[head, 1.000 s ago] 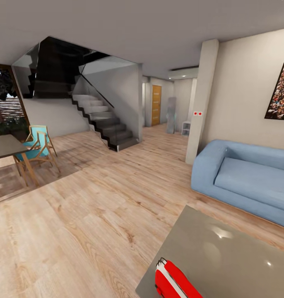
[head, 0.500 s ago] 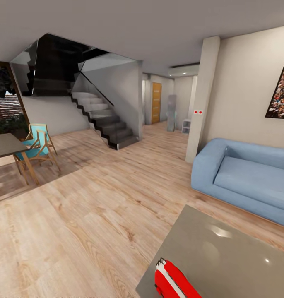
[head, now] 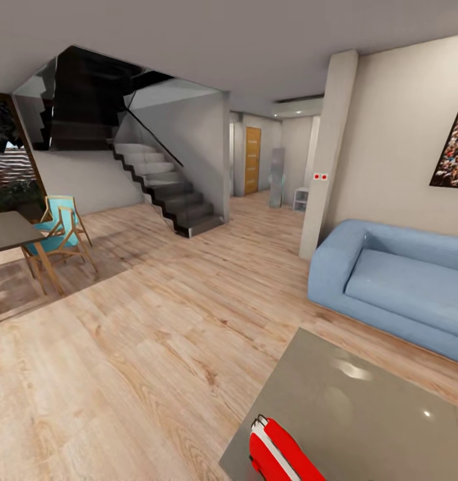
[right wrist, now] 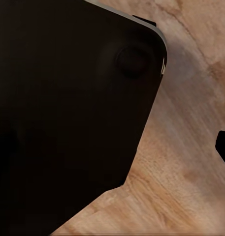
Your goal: Turn on the radio receiver that's on the table in the living room.
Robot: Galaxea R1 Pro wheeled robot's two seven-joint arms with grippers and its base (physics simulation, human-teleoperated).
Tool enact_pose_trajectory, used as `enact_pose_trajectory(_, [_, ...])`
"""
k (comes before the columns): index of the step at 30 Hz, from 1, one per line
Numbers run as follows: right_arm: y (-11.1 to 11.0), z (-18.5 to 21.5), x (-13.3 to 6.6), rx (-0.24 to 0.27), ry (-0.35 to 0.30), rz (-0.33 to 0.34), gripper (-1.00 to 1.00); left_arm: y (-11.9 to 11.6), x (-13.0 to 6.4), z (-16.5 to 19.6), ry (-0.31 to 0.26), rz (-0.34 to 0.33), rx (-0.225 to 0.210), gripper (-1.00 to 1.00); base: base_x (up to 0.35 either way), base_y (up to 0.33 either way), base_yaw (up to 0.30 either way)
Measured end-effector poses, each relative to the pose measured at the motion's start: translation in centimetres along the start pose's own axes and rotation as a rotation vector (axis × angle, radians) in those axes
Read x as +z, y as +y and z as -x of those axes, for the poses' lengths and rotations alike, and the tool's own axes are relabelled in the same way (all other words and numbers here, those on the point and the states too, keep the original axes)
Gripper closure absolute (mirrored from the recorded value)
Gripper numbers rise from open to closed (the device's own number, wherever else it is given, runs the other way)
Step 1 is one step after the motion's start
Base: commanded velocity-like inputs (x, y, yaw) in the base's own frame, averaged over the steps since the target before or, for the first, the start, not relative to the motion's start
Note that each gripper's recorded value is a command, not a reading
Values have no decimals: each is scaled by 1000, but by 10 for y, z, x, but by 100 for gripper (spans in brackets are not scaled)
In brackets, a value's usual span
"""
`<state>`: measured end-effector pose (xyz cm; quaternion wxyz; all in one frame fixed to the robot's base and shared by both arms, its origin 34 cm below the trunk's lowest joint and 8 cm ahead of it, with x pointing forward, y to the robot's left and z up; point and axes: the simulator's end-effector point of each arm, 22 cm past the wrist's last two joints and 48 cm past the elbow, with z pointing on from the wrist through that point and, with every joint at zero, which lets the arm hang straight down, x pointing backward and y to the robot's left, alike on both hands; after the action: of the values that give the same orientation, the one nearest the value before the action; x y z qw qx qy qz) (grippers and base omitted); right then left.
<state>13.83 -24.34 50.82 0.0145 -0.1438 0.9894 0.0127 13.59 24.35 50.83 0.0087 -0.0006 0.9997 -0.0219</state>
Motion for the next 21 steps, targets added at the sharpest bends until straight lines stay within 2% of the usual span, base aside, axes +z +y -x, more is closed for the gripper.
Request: enact_pose_trajectory(21, [4,-13,-1,1,33,10,-100,1,-1,-13,34,2,-9,-100,0,0,0])
